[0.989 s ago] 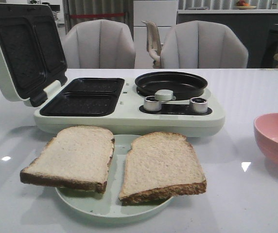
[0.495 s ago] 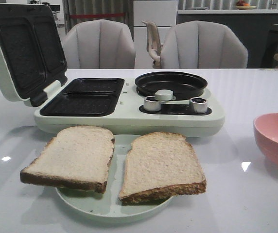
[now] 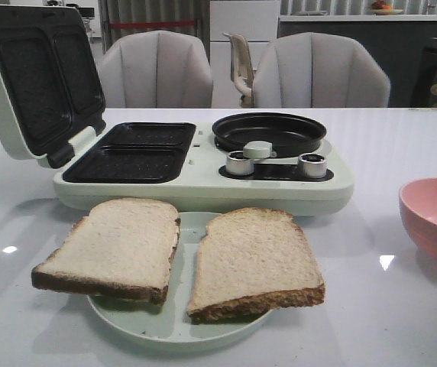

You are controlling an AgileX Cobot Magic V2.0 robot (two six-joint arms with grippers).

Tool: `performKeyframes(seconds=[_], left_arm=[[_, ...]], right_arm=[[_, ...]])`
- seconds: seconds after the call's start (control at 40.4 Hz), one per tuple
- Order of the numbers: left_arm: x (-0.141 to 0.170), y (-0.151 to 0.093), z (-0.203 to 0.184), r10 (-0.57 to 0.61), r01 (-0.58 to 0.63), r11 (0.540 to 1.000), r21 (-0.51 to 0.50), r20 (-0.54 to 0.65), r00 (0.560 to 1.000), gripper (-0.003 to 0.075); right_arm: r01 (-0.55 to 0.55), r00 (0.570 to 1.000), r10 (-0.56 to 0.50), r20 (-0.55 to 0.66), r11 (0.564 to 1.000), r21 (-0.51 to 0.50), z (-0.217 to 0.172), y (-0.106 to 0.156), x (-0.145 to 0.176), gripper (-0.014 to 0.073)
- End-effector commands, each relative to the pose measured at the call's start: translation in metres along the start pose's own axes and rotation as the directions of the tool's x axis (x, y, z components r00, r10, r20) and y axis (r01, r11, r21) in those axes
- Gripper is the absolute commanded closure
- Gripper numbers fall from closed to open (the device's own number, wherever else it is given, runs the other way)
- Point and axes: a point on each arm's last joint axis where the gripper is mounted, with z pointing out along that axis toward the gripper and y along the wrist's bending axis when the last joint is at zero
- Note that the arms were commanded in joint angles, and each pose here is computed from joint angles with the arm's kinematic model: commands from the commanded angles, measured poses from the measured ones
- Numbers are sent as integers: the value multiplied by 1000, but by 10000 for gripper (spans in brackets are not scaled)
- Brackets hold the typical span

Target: Make breakfast with bread and shrimp

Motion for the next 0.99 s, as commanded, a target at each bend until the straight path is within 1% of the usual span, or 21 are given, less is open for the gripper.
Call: performKeyframes(seconds=[0.0, 0.198, 0.272, 0.297, 0.371, 0.42, 0.47, 0.519, 0.569, 0.618, 0.668, 0.742, 0.791, 0.89, 0.964], left_arm=[[-7, -1, 7, -18, 17, 1000, 8, 44, 999, 620], [4, 0, 15, -18, 17, 1000, 6, 12, 1000, 620], [4, 0, 15, -14, 14, 1000, 3, 11, 1000, 608], [4, 0, 15, -14, 14, 1000, 3, 13, 1000, 589], [3, 0, 15, -13, 13, 1000, 2, 22, 1000, 496], [2, 0, 15, -13, 13, 1000, 2, 27, 1000, 386], [2, 0, 15, -13, 13, 1000, 2, 28, 1000, 286], [2, 0, 15, -9, 10, 1000, -1, 30, 1000, 208], [2, 1, 15, -6, 6, 1000, -3, 28, 1000, 162], [2, 1, 16, 7, -7, 1000, -6, 27, 1000, 158], [2, 1, 18, 51, -51, 999, -4, 14, 999, 158], [2, -3, 23, 85, -85, 996, 41, -1, 996, 158], [3, -7, 27, 135, -133, 988, 83, -13, 991, 158], [4, -17, 37, 264, -254, 950, 182, -28, 964, 158], [7, -26, 44, 386, -367, 892, 264, -23, 922, 158]], right_arm=[[4, 999, -4, 31, 1000, 6, 6, -1, -12, 550], [2, 999, -2, -40, 1000, 7, 19, -1, -10, 540], [2, 999, -2, -53, 1000, 7, 21, -1, -10, 487], [2, 999, -2, -54, 1000, 7, 21, -1, -10, 450], [2, 998, -2, -56, 1000, 7, 22, -1, -10, 323], [2, 999, -2, -55, 1000, 7, 22, -1, -10, 246], [2, 999, -2, -53, 1000, 7, 22, -1, -10, 193], [2, 999, -2, -53, 1000, 7, 22, -1, -10, 166], [2, 999, -2, -52, 1000, 7, 22, -1, -10, 162], [2, 999, -2, -52, 1000, 7, 22, -1, -10, 162], [2, 999, -2, -52, 1000, 7, 22, -1, -10, 162], [2, 999, -2, -52, 1000, 7, 22, -1, -10, 162], [2, 999, -2, -52, 1000, 7, 22, -1, -10, 162], [2, 999, -2, -53, 1000, 7, 22, -1, -10, 162], [2, 999, -2, -53, 1000, 7, 22, -1, -10, 162]])
